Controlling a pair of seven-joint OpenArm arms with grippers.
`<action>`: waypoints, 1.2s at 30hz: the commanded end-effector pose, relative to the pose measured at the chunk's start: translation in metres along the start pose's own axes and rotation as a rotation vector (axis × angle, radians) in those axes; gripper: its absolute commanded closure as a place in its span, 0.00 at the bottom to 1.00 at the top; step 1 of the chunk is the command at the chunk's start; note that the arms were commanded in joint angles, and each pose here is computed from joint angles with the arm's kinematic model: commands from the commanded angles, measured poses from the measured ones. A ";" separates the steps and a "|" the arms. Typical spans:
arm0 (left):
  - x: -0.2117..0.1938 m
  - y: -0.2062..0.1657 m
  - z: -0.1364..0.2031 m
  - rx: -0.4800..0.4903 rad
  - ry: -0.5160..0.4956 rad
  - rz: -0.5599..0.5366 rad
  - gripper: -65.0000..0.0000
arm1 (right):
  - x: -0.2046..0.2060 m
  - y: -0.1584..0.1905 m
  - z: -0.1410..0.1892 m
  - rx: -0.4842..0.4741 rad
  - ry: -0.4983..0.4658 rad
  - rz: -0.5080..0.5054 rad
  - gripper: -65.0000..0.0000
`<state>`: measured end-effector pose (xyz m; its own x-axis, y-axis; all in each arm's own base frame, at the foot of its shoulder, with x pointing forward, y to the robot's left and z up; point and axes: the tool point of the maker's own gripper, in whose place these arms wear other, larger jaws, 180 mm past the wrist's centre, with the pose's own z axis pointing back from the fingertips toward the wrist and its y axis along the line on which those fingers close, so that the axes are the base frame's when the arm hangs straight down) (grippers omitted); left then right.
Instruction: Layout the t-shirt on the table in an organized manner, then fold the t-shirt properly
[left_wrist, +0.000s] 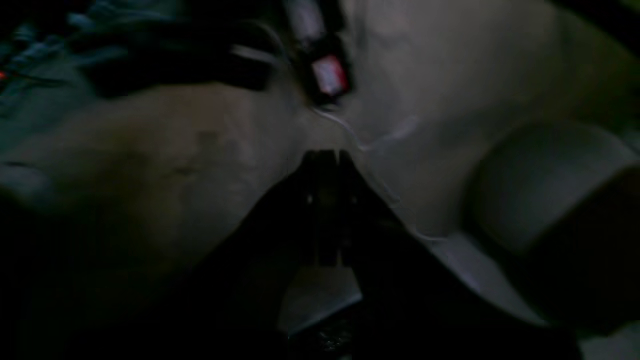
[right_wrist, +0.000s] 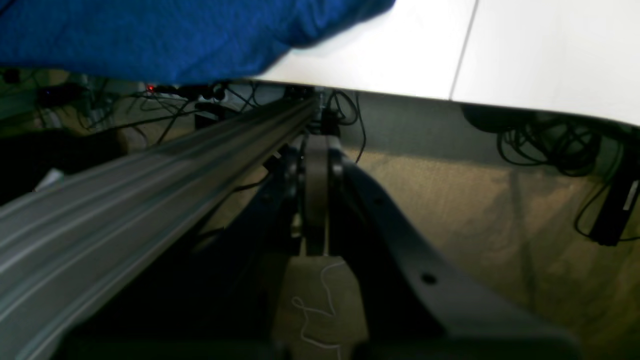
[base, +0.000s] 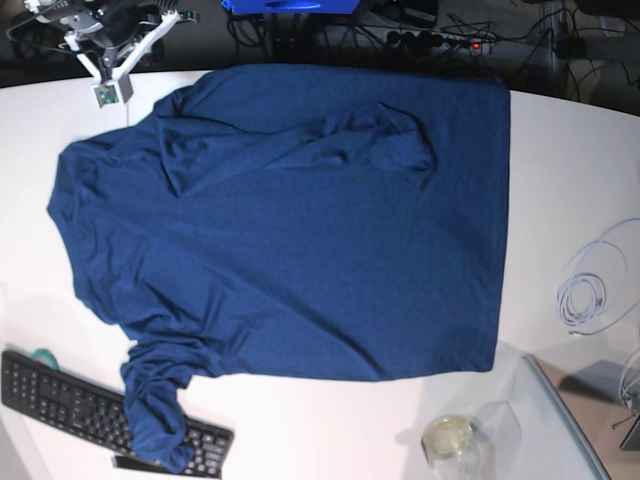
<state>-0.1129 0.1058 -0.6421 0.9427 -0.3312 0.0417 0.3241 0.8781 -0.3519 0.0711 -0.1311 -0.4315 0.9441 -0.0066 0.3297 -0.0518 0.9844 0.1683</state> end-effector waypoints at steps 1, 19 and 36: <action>0.005 0.005 0.001 0.010 -0.018 -0.005 1.00 | 0.006 0.002 0.002 0.008 -0.027 0.007 1.00; 0.173 0.054 0.006 0.082 -0.259 -0.100 1.00 | 0.007 0.010 0.000 0.028 -0.028 0.021 1.00; 0.075 0.021 -0.004 0.030 -0.120 -0.046 1.00 | -0.001 0.012 0.008 0.028 -0.107 0.005 0.94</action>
<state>-0.0361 0.0988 -0.6510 0.9304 -0.3298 0.1602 0.3648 0.8762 -0.3150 0.0635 -0.1203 -0.4277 0.9158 -0.0175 0.4011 -0.0640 0.9799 0.1889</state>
